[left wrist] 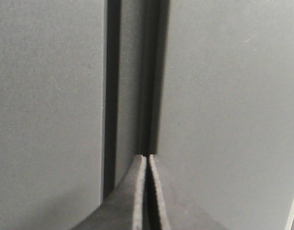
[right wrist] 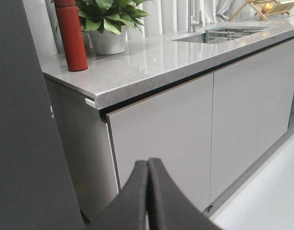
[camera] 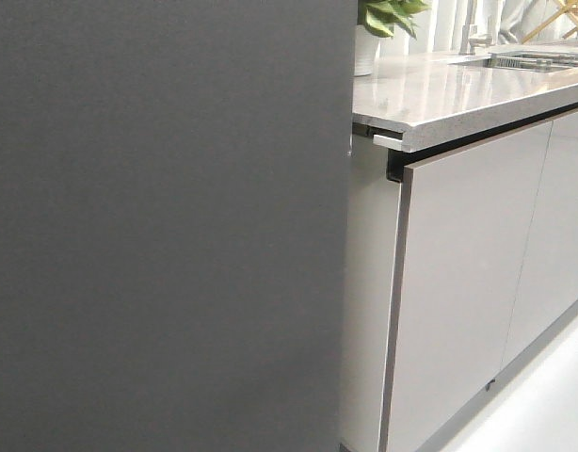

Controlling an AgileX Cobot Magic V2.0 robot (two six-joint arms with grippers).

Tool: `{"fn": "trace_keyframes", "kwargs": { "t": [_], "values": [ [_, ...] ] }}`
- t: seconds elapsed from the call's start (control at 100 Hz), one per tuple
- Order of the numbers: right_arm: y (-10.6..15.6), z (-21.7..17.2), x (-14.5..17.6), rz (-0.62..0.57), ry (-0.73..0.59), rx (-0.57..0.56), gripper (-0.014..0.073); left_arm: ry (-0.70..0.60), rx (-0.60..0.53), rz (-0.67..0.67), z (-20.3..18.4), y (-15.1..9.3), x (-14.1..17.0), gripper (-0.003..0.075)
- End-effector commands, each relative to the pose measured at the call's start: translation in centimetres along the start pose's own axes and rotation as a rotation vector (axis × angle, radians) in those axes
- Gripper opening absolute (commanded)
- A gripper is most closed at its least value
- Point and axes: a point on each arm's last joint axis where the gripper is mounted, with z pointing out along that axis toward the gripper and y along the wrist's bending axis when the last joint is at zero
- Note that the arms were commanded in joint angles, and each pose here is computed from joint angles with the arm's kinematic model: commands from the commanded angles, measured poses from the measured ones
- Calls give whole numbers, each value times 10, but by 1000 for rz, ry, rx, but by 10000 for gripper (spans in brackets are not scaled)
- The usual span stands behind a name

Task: Close fridge door

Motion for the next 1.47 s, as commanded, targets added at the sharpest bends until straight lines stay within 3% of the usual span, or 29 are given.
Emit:
{"fn": "trace_keyframes", "kwargs": {
  "t": [0.0, 0.35, 1.46],
  "values": [
    [0, -3, -7, -14, -113, 1, -76, -29, 7, -6, 2, 0, 4, -21],
    [0, -13, -1, -30, -193, -3, -76, -29, 7, -6, 2, 0, 4, -21],
    [0, -13, 1, -51, -176, -1, -76, -29, 7, -6, 2, 0, 4, -21]
  ]
}}
